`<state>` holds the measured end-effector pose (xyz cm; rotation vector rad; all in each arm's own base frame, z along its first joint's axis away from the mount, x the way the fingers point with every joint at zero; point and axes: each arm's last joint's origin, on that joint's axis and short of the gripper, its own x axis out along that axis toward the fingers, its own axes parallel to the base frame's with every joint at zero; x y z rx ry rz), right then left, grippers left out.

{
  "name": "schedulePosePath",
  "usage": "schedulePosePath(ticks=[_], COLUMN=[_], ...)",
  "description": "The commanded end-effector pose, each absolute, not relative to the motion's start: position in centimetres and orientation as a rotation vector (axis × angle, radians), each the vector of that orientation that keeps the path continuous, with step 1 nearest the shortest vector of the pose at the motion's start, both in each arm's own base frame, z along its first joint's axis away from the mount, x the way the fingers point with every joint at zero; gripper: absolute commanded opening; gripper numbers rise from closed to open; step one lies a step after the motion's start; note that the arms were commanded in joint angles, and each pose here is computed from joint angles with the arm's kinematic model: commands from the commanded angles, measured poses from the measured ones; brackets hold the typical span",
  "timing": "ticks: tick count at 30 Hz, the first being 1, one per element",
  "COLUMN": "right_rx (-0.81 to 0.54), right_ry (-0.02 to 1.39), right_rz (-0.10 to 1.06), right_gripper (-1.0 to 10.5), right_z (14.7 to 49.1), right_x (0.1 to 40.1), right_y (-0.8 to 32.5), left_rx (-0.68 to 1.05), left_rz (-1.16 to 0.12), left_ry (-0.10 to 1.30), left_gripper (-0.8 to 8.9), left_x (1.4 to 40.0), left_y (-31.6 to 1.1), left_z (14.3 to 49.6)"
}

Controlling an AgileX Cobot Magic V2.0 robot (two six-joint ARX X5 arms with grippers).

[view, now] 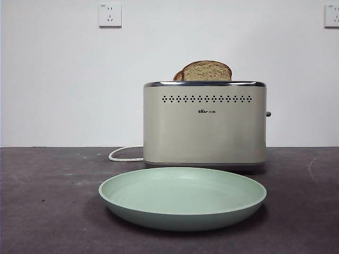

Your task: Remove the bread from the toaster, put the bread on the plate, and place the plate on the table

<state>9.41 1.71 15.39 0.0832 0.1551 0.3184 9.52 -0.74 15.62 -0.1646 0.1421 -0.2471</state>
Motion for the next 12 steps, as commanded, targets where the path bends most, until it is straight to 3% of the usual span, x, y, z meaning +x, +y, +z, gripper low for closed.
schedulePosePath(ticks=[1, 7, 12], right_rx=[0.198, 0.253, 0.264], right_ry=[0.183, 0.166, 0.180], right_rz=[0.312, 0.314, 0.383], right_gripper=[-0.1, -0.1, -0.1], right_z=[15.4, 17.7, 20.8], right_x=[9.4, 9.3, 9.3], right_y=[1.7, 1.7, 1.9], left_rx=[-0.224, -0.251, -0.247], left_rz=[-0.286, -0.313, -0.335], left_ry=[0.129, 0.093, 0.074], left_gripper=[-0.07, -0.07, -0.07], left_x=[9.4, 8.6, 7.5], left_y=[-0.8, -0.9, -1.0], left_z=[16.2, 19.3, 22.5])
